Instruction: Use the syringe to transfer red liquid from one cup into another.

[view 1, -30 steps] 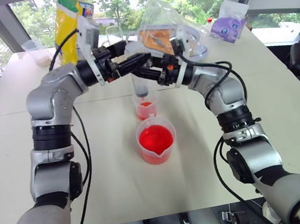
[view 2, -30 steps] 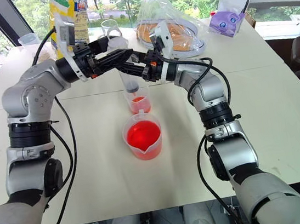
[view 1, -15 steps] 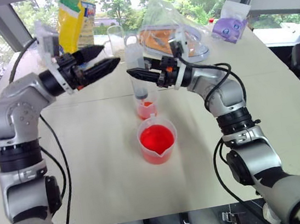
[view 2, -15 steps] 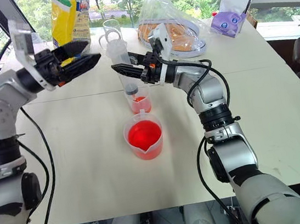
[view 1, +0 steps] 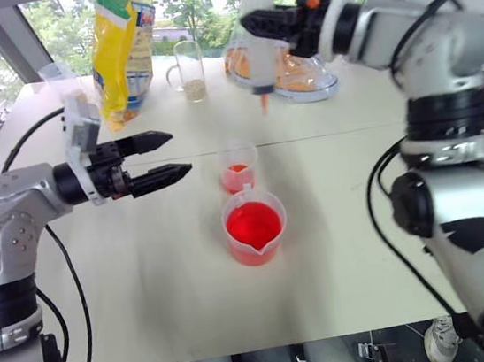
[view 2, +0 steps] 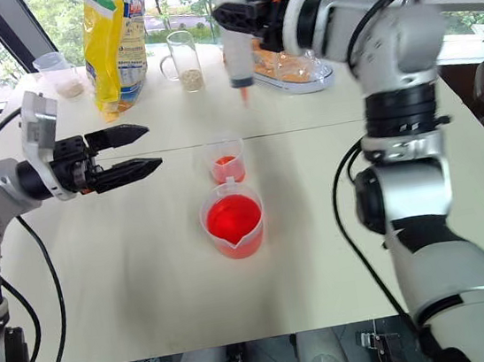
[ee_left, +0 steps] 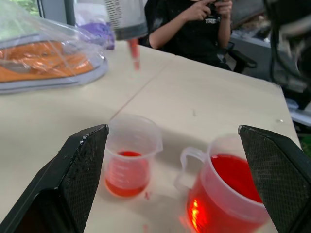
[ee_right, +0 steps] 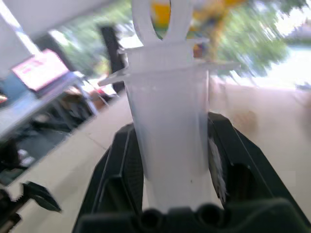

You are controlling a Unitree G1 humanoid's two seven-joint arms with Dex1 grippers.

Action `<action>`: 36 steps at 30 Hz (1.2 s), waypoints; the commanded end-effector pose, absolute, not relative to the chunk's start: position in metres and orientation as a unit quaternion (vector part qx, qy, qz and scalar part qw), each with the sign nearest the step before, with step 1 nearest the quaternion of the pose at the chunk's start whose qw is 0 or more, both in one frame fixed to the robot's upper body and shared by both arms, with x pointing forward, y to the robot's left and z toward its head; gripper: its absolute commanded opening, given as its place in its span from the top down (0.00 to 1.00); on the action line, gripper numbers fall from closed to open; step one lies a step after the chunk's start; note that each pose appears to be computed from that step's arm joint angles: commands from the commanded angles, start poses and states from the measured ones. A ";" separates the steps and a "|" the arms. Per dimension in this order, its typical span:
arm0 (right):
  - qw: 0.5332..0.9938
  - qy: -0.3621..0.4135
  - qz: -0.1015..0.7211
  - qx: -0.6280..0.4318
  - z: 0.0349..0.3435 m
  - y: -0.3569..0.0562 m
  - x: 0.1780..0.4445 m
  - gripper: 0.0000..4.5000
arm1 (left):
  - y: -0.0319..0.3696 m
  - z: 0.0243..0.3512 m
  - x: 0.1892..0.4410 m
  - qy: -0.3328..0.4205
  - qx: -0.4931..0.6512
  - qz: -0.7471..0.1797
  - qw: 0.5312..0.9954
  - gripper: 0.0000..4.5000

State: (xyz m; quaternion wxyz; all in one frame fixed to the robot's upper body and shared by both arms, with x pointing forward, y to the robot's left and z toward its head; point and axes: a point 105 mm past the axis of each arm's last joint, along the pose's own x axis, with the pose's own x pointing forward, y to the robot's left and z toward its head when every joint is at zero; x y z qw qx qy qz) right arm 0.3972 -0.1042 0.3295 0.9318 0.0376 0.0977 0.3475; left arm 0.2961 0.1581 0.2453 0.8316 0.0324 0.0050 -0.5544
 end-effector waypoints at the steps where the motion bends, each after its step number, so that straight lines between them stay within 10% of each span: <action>1: 0.935 0.219 0.279 0.019 0.293 -0.131 0.389 0.68 | 0.151 0.255 0.287 -0.027 0.049 -0.570 0.820 0.02; 23: 0.890 0.434 0.137 0.020 0.144 -0.197 0.359 0.68 | 0.148 0.263 0.282 -0.041 0.035 -0.575 0.817 0.02; 29: 0.895 0.423 0.136 0.026 0.151 -0.198 0.360 0.06 | 0.148 0.260 0.279 -0.029 0.041 -0.579 0.814 0.00; 36: 0.911 0.344 0.222 -0.049 0.197 -0.183 0.348 0.03 | 0.151 0.258 0.275 -0.018 0.046 -0.581 0.812 0.00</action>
